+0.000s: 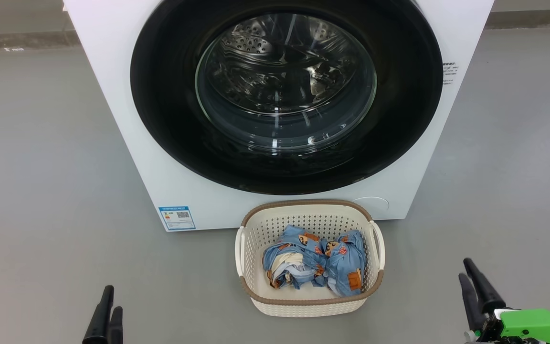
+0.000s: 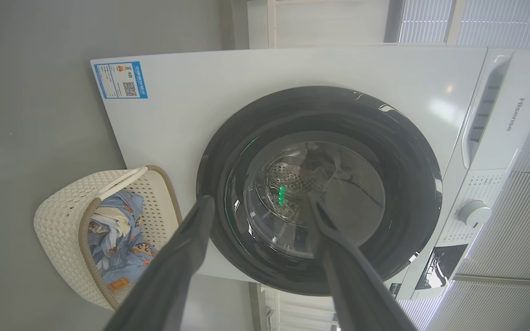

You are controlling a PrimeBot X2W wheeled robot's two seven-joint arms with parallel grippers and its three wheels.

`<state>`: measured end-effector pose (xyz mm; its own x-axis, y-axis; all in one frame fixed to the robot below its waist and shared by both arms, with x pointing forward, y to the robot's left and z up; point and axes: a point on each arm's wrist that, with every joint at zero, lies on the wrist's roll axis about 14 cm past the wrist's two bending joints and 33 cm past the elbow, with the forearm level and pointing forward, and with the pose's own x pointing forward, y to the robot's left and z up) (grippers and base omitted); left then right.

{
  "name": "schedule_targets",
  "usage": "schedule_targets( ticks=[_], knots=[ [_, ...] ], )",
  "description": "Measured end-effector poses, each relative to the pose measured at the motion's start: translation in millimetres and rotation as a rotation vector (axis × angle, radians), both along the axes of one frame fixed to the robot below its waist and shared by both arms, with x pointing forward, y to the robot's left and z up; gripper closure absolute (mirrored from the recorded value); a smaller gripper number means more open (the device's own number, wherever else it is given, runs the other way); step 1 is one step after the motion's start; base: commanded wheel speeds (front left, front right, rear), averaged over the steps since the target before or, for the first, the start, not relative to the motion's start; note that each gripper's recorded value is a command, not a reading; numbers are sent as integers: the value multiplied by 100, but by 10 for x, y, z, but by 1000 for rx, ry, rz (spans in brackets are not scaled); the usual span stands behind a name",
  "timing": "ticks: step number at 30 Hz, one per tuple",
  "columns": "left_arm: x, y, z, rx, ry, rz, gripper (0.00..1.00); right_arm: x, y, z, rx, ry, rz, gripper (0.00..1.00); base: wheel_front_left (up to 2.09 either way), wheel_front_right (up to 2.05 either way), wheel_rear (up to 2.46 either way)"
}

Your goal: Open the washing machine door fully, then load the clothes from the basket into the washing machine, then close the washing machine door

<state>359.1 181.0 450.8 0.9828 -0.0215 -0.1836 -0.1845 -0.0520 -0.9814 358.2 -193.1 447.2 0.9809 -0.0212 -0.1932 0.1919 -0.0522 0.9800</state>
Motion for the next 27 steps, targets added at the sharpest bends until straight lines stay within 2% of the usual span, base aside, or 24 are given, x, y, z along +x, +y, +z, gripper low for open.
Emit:
schedule_targets(
  ticks=[11, 21, 27],
  knots=[
    [-14, 38, 15, 40, -5, 17, 0, -4, 30, -10, -24, 2, 5, 0, 0, 0, 0],
    [0, 85, 86, 155, -27, 17, 0, 31, 95, 35, -125, -17, 33, 0, 0, 0, 0],
    [3, 100, 116, 236, -37, 12, 0, 47, 126, 64, -224, -31, 60, 0, 0, 0, 0]
  ],
)
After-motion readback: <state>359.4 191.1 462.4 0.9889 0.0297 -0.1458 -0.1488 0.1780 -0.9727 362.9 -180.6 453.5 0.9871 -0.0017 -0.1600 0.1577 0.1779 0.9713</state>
